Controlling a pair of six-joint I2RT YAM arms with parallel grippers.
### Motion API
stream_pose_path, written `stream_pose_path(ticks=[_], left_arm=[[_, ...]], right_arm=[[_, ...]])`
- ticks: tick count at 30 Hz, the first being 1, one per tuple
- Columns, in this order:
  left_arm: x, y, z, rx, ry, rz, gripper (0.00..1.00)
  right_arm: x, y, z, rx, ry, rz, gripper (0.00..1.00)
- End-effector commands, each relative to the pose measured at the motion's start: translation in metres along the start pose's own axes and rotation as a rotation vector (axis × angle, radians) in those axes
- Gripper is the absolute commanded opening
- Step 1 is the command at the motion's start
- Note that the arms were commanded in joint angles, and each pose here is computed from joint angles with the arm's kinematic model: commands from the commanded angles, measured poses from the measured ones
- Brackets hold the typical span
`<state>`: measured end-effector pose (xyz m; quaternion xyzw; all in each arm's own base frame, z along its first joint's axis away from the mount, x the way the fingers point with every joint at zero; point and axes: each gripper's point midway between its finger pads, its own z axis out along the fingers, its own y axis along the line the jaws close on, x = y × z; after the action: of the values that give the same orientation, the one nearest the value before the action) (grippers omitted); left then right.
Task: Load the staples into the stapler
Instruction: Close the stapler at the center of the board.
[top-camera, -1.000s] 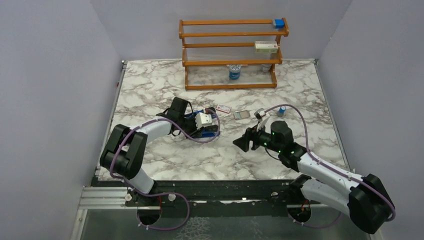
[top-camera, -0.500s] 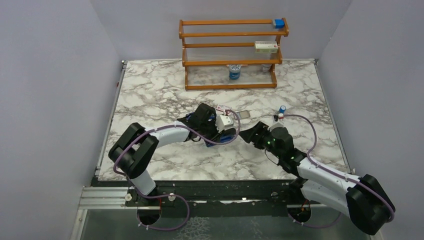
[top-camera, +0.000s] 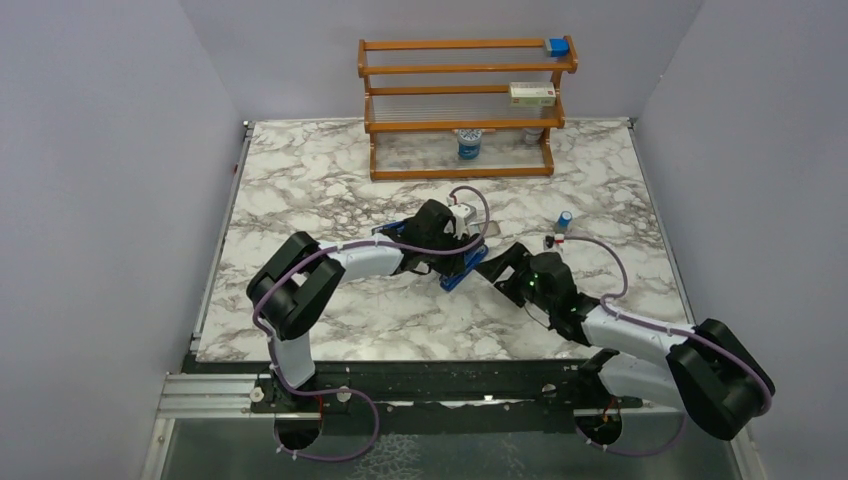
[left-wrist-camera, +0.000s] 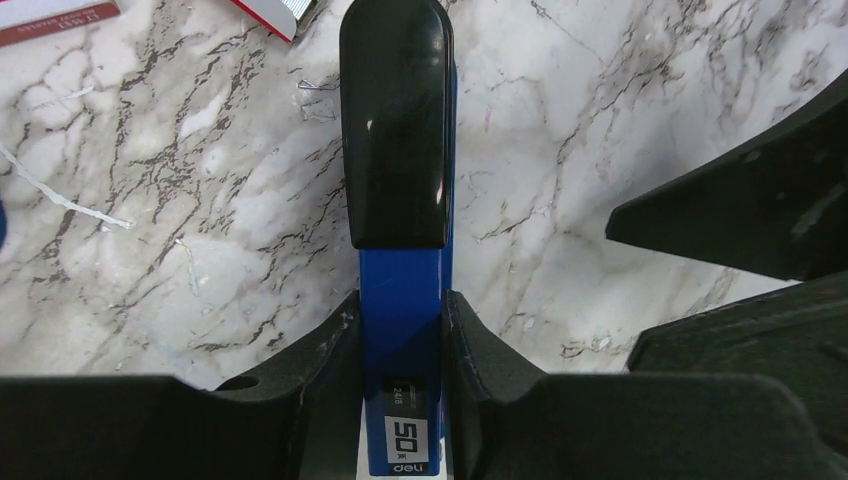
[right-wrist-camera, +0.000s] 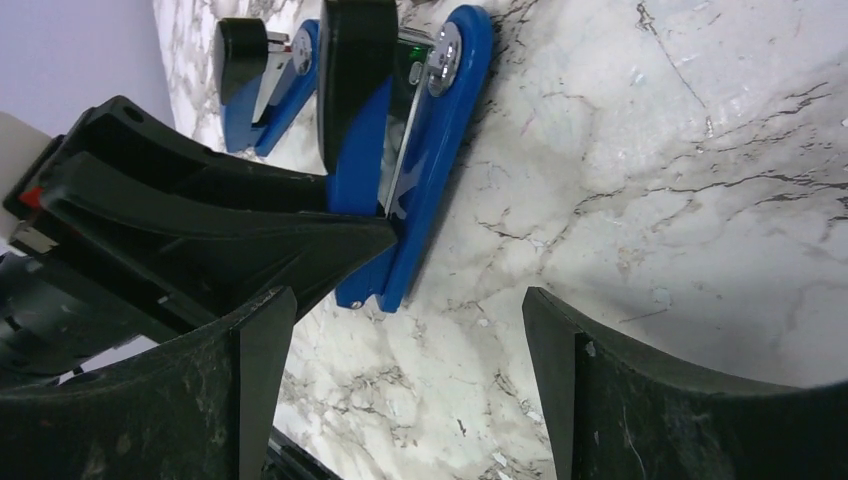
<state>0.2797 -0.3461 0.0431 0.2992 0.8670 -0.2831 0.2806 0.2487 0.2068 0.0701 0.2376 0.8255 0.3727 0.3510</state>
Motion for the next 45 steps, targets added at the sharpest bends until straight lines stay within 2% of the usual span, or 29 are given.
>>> stream_pose_path(ticks=[1, 9, 22, 32, 37, 45], left_arm=[[0.04, -0.007, 0.011, 0.014, 0.099, -0.179, 0.03], [0.068, -0.008, 0.012, 0.035, 0.139, -0.21, 0.03], [0.087, -0.013, 0.007, 0.047, 0.16, -0.185, 0.03], [0.086, -0.005, 0.009, 0.009, 0.178, -0.146, 0.03], [0.085, -0.004, 0.01, 0.005, 0.182, -0.144, 0.03], [0.091, -0.007, 0.012, 0.026, 0.206, -0.15, 0.03]], right_arm=[[-0.009, 0.008, 0.011, -0.015, -0.047, 0.07, 0.88], [0.005, 0.009, 0.038, -0.015, 0.013, 0.17, 0.9], [0.004, -0.022, 0.066, 0.124, -0.049, 0.311, 0.84], [-0.01, -0.026, 0.043, 0.141, -0.104, 0.194, 0.82], [-0.009, -0.039, 0.027, 0.148, -0.121, 0.19, 0.82], [-0.007, -0.027, 0.044, 0.122, -0.098, 0.216, 0.82]])
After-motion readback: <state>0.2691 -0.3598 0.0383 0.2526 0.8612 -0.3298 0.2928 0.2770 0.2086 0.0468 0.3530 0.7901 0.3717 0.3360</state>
